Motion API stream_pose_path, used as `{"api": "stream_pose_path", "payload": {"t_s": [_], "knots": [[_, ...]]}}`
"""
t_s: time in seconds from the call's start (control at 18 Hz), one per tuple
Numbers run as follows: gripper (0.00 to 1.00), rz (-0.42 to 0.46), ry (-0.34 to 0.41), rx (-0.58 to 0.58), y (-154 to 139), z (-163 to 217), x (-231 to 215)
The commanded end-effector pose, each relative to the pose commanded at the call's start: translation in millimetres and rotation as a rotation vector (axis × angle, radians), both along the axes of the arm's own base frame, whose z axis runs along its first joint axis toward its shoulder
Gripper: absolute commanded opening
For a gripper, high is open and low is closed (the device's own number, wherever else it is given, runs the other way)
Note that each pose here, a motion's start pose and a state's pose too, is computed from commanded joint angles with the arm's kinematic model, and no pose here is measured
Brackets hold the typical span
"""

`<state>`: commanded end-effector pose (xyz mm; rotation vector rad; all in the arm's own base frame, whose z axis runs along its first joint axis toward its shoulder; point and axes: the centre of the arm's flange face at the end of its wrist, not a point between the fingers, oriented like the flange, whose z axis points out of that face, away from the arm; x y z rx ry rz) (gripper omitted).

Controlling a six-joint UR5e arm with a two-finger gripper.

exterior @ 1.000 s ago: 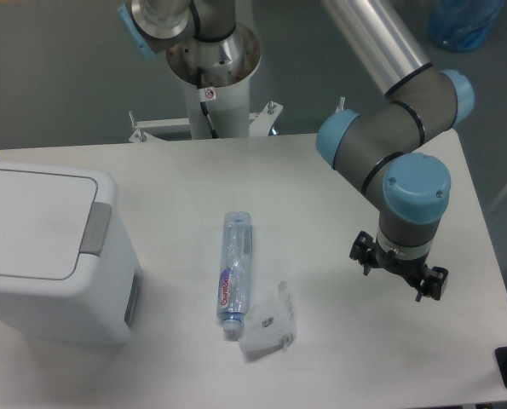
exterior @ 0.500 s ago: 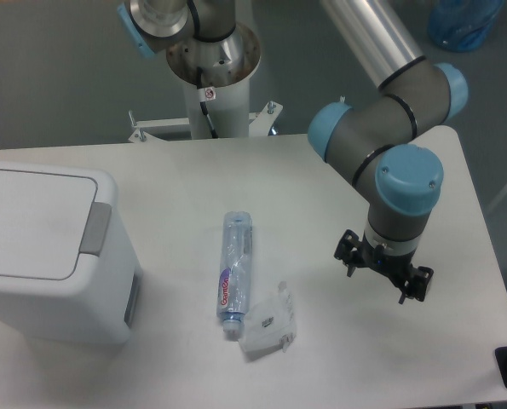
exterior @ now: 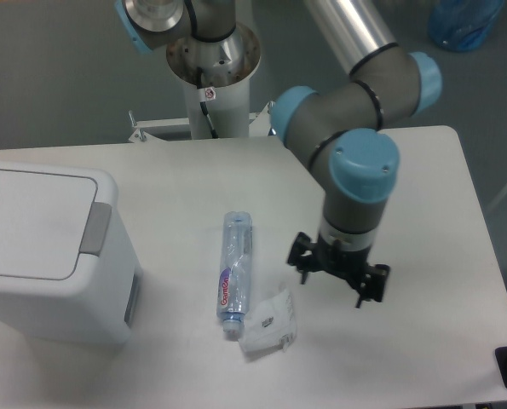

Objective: Open the trash can
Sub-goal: 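Move the gripper over the table toward the white trash bin lid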

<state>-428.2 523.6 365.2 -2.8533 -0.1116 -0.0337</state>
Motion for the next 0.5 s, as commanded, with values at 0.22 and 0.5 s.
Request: {"api": "stream_pose_path", "payload": {"t_s": [0.22,0.5], "knots": [[1.0,0.044,-0.023,0.052,-9,42,25],[1.0,0.043,-0.159,0.04,3,113,64]]}}
